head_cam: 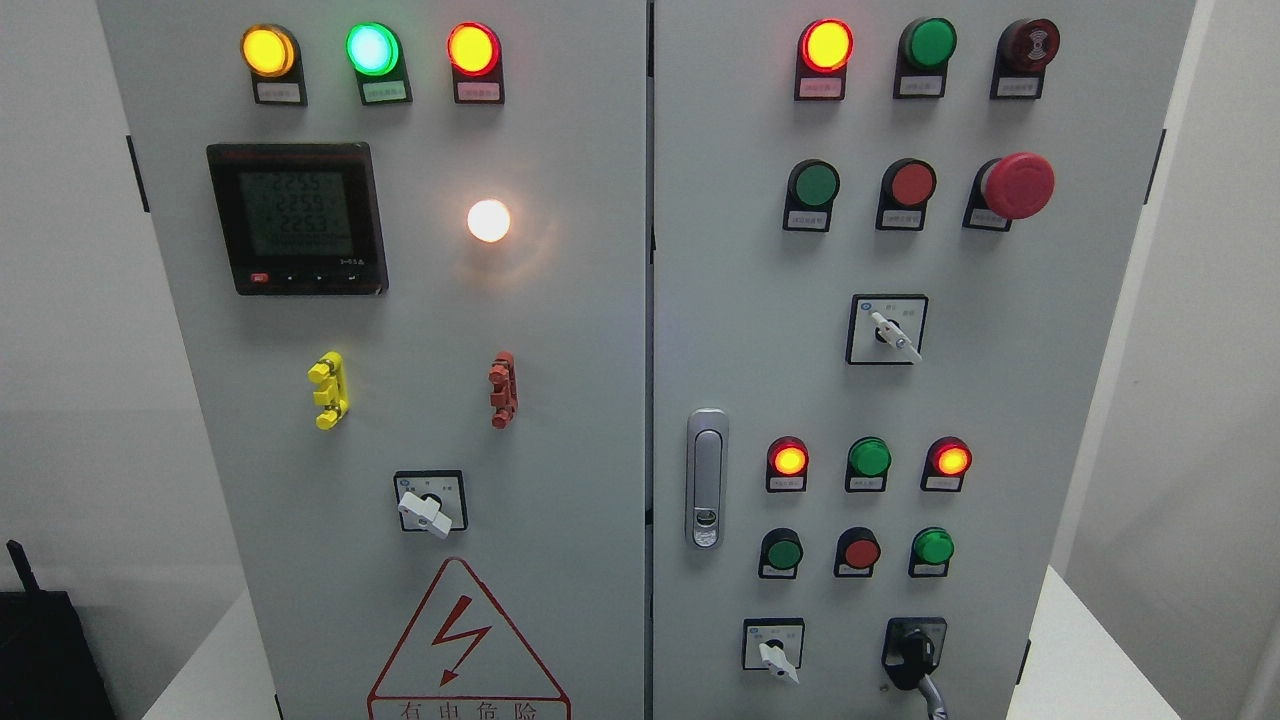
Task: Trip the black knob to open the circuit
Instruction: 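Grip the black knob with the right hand and twist it, then release the black knob and lower the right hand away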
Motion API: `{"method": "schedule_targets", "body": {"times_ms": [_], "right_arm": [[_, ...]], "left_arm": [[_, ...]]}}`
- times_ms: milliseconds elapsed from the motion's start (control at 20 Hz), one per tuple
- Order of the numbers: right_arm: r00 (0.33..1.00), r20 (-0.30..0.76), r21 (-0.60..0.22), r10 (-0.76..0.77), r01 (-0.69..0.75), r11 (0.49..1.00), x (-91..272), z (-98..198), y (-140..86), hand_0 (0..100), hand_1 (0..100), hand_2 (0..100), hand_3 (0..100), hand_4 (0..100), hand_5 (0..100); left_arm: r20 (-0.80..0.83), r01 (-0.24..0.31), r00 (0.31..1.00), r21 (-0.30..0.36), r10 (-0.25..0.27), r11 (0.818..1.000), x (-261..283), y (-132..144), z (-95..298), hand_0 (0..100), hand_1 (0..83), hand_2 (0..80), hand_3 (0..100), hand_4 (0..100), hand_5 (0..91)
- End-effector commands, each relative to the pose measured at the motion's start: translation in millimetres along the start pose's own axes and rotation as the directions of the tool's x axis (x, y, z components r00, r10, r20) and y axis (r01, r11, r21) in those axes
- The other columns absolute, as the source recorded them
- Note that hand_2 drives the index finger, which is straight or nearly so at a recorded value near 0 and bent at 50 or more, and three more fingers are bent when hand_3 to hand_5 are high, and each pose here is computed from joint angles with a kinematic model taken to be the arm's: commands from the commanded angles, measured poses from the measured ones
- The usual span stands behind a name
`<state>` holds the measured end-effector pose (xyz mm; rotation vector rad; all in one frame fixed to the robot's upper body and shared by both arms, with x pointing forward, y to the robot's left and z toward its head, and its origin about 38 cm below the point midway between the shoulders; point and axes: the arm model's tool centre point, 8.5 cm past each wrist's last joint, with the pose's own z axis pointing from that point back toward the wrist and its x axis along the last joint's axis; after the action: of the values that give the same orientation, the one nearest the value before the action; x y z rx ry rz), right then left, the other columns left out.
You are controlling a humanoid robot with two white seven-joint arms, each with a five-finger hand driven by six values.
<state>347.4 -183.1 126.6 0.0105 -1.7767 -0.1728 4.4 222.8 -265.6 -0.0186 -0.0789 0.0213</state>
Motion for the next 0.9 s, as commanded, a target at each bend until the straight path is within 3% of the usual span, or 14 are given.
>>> {"method": "schedule_targets", "body": {"times_ms": [0, 850], "right_arm": [[0.997, 0.069, 0.073, -0.03, 0.025, 0.997, 21.5, -4.0, 19.9, 0, 5, 3, 100, 100, 100], [0.995, 0.086, 0.094, -0.042, 0.034, 0.995, 27.3, -3.4, 27.5, 0, 5, 3, 100, 100, 100]], "left_arm": [[0.005, -0.003, 1.0, -0.001, 0.003, 1.0, 2.7, -1.0, -0.2, 12, 38.9, 0.0, 0, 0, 0.0], [0.005, -0.004, 1.0, -0.001, 0.004, 1.0, 1.9, -1.0, -0.1, 12, 38.9, 0.0, 0, 0, 0.0]]}}
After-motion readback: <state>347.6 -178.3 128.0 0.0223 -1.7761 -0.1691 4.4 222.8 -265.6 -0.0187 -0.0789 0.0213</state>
